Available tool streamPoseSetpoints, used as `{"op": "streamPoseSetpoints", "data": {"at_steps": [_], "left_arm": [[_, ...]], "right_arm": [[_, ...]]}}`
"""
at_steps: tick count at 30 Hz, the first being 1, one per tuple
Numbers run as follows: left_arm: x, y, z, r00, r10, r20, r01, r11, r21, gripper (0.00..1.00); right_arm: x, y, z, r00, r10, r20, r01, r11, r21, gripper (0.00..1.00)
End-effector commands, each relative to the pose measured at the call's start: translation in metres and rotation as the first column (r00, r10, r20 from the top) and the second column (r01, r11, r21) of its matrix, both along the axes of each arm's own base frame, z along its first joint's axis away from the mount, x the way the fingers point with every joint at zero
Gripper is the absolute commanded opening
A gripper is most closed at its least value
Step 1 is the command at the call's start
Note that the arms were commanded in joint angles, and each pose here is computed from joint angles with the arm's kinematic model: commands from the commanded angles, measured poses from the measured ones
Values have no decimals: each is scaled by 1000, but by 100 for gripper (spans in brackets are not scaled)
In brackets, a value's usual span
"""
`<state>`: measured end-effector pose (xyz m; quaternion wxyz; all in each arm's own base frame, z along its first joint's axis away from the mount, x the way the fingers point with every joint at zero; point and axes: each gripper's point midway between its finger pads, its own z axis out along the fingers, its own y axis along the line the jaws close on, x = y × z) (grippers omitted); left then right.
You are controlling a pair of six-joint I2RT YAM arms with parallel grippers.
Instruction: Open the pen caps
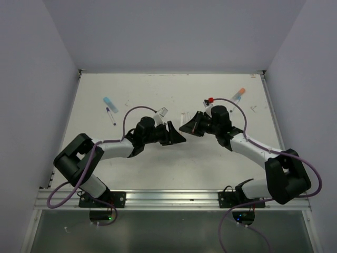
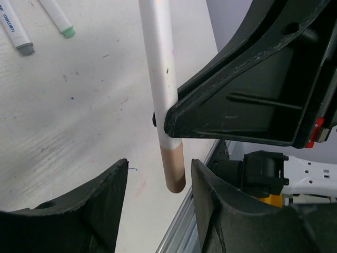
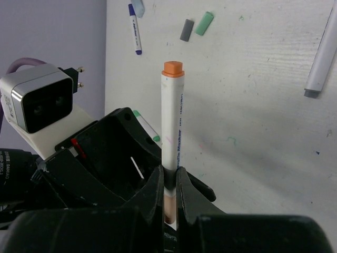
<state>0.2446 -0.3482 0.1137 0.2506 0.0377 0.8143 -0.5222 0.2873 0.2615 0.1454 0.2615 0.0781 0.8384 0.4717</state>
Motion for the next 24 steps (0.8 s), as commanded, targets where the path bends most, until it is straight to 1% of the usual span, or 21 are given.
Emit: {"op": "streamPoseSetpoints", "data": {"at_steps": [1, 10, 11, 17, 21, 22, 23, 24], "left_arm": [[14, -9, 22, 998, 21, 64, -18, 999, -46, 54], [14, -9, 16, 998, 23, 57, -21, 999, -43, 41], [15, -8, 16, 998, 27, 59, -25, 999, -42, 38], [15, -7, 16, 997, 33, 64, -31, 999, -37, 35], [15, -7, 17, 998, 27, 63, -25, 999, -37, 30], [15, -8, 17, 998, 27, 60, -25, 999, -37, 28], [15, -8, 16, 998, 27, 57, -25, 999, -33, 20], [15, -8, 15, 998, 25, 54, -24, 999, -32, 15]], "right_arm": [[-2, 7, 2, 1000, 26, 8, -26, 999, 31, 0], [-4, 13, 1, 999, 46, 5, -46, 998, 39, 0], [-4, 13, 0, 999, 48, 4, -48, 998, 37, 0], [-8, 17, -4, 998, 69, -6, -69, 997, 44, 0], [-9, 19, -6, 997, 78, -8, -77, 996, 42, 0], [-10, 21, -7, 996, 84, -10, -83, 996, 42, 0], [-9, 21, -7, 996, 84, -9, -83, 996, 44, 0], [-9, 21, -7, 996, 85, -9, -85, 995, 44, 0]]}}
